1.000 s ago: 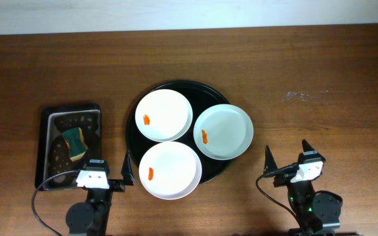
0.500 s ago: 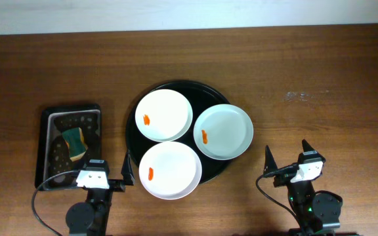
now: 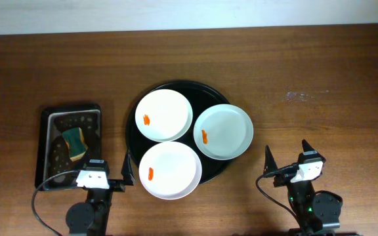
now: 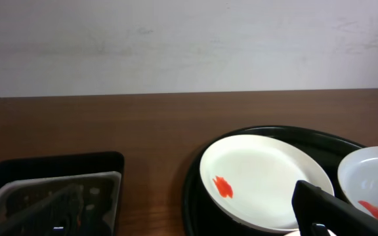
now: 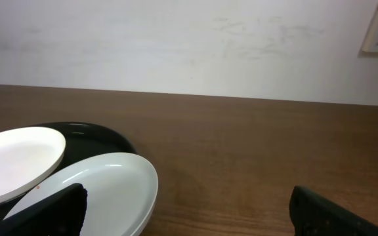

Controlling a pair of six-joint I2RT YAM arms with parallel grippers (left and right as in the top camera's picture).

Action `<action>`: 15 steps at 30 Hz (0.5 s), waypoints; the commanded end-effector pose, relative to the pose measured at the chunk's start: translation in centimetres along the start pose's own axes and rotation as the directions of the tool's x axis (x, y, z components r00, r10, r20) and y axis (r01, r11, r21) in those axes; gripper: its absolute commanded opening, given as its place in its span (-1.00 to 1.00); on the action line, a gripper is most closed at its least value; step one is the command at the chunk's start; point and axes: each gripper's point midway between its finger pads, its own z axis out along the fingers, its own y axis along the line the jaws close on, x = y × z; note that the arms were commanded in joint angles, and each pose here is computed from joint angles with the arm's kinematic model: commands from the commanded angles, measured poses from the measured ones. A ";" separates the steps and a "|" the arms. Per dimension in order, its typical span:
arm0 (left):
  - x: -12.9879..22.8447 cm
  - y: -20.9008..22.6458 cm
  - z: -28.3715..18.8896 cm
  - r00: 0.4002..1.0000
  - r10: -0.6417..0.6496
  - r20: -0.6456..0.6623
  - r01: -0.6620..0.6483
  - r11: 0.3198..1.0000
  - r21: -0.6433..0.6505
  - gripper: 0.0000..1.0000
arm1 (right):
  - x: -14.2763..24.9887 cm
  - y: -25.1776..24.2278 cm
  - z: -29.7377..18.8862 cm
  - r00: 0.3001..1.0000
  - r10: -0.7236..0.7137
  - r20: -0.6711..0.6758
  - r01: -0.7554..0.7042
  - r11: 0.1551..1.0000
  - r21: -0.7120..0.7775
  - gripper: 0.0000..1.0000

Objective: Clean dirty plates on tray and stack at the side

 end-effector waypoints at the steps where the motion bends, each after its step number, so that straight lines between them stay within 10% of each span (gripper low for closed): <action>1: -0.9 0.9 0.0 0.999 0.015 0.043 -0.013 0.999 -0.052 0.99 | 0.2 -0.1 0.0 1.000 0.009 -0.001 -0.009 1.000 0.006 0.97; 9: -1.0 -0.1 0.0 0.999 0.015 0.047 -0.015 1.000 0.003 0.99 | -0.8 1.0 0.0 0.997 0.064 0.037 -0.062 0.996 -0.061 0.97; 15: -10.6 -1.5 -1.0 0.975 0.028 0.221 -0.044 0.997 0.069 0.99 | -8.0 4.1 -1.4 0.994 0.084 -0.062 -0.097 0.969 -0.227 0.97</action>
